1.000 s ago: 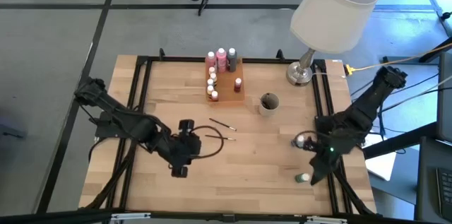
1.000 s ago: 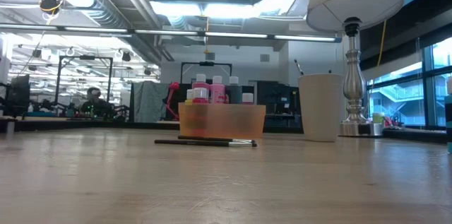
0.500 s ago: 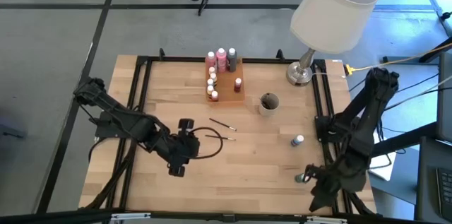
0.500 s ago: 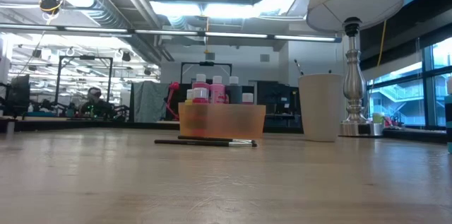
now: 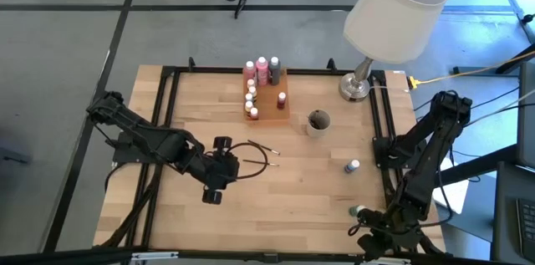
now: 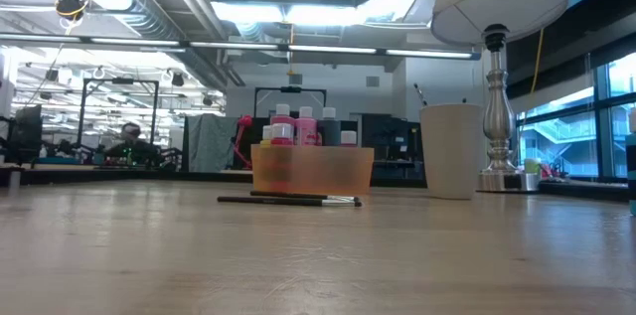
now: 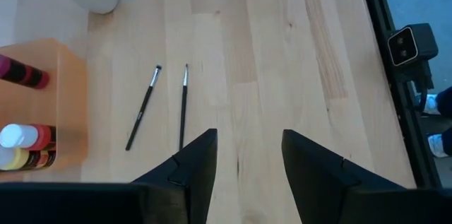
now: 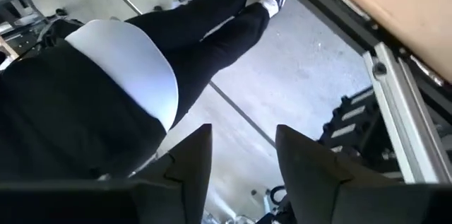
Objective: Pick & Place Paint Supplies
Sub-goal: Put the green paint bottle into the orange bin
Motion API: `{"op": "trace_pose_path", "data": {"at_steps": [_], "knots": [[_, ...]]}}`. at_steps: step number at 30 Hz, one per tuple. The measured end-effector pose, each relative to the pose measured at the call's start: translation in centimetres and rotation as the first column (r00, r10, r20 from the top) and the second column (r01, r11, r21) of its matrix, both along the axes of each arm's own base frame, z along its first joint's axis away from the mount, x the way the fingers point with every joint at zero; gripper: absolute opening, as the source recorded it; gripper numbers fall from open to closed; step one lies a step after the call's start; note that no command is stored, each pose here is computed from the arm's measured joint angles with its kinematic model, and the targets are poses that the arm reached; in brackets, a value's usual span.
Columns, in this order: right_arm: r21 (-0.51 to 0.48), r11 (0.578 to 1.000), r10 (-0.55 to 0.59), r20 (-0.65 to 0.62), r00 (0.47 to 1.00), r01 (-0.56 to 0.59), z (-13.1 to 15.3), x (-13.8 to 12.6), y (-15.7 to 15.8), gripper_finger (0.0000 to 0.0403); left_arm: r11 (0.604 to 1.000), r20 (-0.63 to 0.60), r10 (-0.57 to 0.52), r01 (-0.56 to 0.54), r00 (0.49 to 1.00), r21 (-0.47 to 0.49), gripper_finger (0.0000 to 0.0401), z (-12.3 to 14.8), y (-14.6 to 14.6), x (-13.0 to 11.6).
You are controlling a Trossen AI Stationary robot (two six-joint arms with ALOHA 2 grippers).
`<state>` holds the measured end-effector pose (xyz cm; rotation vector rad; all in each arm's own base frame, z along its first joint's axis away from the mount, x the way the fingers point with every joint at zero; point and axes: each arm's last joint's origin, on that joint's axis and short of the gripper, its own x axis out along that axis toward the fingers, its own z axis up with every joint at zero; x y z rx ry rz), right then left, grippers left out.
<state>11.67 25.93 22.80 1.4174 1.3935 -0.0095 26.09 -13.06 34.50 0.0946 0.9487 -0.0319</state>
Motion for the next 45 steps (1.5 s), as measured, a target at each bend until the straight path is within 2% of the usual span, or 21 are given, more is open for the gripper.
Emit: {"op": "trace_pose_path", "data": {"at_steps": [9, 16, 20, 28, 31, 34, 39, 45], "knots": [[0.017, 1.0, -0.001, -0.043, 0.999, 0.002, 0.0, -0.1, 0.0, 0.0243, 1.0, 0.008, 0.003, -0.003, 1.0, -0.001, 0.0155, 0.0, 0.0, 0.1], [-0.071, 0.997, 0.01, -0.011, 1.0, -0.011, -0.5, -0.1, -0.4, 0.0295, 1.0, 0.008, 0.017, -0.017, 1.0, -0.01, 0.0159, 0.0, 0.0, 0.1], [-0.114, 0.993, 0.02, -0.001, 1.0, -0.02, -0.7, -0.2, -0.7, 0.0297, 1.0, 0.008, 0.024, -0.024, 1.0, -0.015, 0.0159, 0.0, 0.0, 0.1], [-0.174, 0.984, -0.01, 0.115, 0.993, 0.03, -0.7, 0.1, -0.8, 0.0297, 0.998, 0.027, 0.056, -0.056, 0.998, 0.009, 0.016, 0.1, 0.1, 0.1], [-0.179, 0.984, -0.002, 0.111, 0.994, 0.022, -0.8, -0.2, -0.8, 0.0297, 0.998, 0.031, 0.062, -0.062, 0.998, 0.016, 0.016, 0.1, 0.1, 0.1], [-0.189, 0.982, 0.003, 0.077, 0.997, 0.012, -0.9, -0.6, -0.8, 0.0297, 0.997, 0.036, 0.067, -0.068, 0.997, 0.024, 0.0161, 0.1, 0.1, 0.1], [-0.22, 0.975, 0.004, -0.076, 0.997, -0.02, -1.5, -1.2, -1.3, 0.0297, 0.996, 0.042, 0.084, -0.085, 0.996, 0.028, 0.0161, 0.1, 0.3, 0.2], [-0.273, 0.962, -0.018, -0.108, 0.994, -0.012, -1.9, -1.2, -1.8, 0.0297, 0.993, 0.055, 0.113, -0.115, 0.992, 0.035, 0.0161, 0.1, 0.4, 0.2]]}}
